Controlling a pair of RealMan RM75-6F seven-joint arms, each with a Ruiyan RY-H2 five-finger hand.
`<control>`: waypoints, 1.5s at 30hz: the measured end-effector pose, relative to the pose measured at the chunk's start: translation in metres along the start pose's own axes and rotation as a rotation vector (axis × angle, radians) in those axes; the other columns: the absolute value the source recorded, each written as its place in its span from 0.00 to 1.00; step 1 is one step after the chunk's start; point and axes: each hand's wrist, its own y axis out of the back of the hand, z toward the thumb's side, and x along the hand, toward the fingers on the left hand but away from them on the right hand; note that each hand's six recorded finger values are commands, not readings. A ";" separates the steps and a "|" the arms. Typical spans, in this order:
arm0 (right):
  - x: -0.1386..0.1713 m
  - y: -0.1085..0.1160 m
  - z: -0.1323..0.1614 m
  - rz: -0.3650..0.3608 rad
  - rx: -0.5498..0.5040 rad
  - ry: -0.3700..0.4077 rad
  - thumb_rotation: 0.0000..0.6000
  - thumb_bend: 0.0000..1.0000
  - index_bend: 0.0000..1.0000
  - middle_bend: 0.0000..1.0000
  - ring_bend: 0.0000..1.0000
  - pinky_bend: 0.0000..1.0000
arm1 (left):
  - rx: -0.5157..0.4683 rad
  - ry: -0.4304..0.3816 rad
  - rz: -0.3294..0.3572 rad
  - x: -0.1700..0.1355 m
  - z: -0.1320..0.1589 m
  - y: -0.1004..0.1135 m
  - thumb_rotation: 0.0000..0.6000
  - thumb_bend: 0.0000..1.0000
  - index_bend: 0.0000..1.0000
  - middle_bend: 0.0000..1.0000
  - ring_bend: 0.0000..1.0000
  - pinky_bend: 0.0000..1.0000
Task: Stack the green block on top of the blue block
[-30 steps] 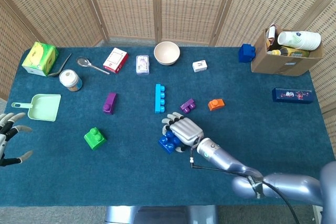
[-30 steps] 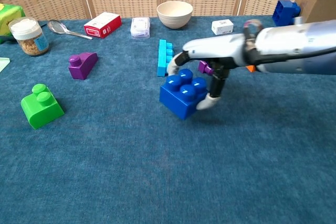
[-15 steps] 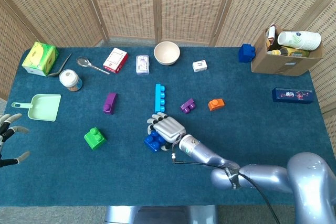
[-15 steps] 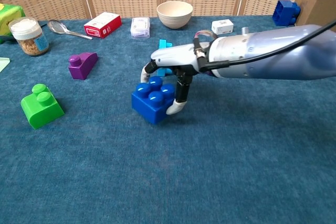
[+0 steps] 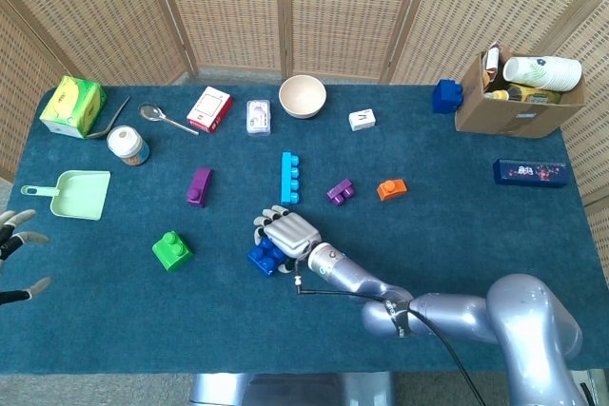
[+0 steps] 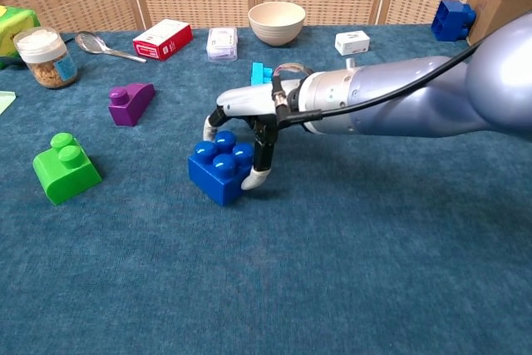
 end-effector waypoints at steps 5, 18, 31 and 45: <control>-0.003 -0.002 0.001 0.000 0.016 -0.001 0.99 0.23 0.23 0.14 0.00 0.00 | -0.001 -0.002 0.002 0.000 -0.001 0.000 1.00 0.26 0.34 0.12 0.06 0.00; 0.011 0.012 -0.005 -0.028 0.021 -0.014 0.94 0.23 0.15 0.13 0.00 0.00 | 0.010 -0.036 0.001 0.003 0.007 0.002 1.00 0.26 0.34 0.12 0.05 0.00; 0.083 0.059 -0.041 -0.138 0.005 -0.100 0.94 0.24 0.16 0.13 0.00 0.00 | 0.030 -0.097 -0.053 0.013 0.025 -0.007 1.00 0.26 0.31 0.10 0.03 0.00; 0.207 0.089 -0.116 -0.346 -0.004 -0.320 0.95 0.24 0.16 0.13 0.00 0.00 | 0.129 -0.209 -0.132 0.045 0.057 -0.032 1.00 0.26 0.24 0.07 0.00 0.00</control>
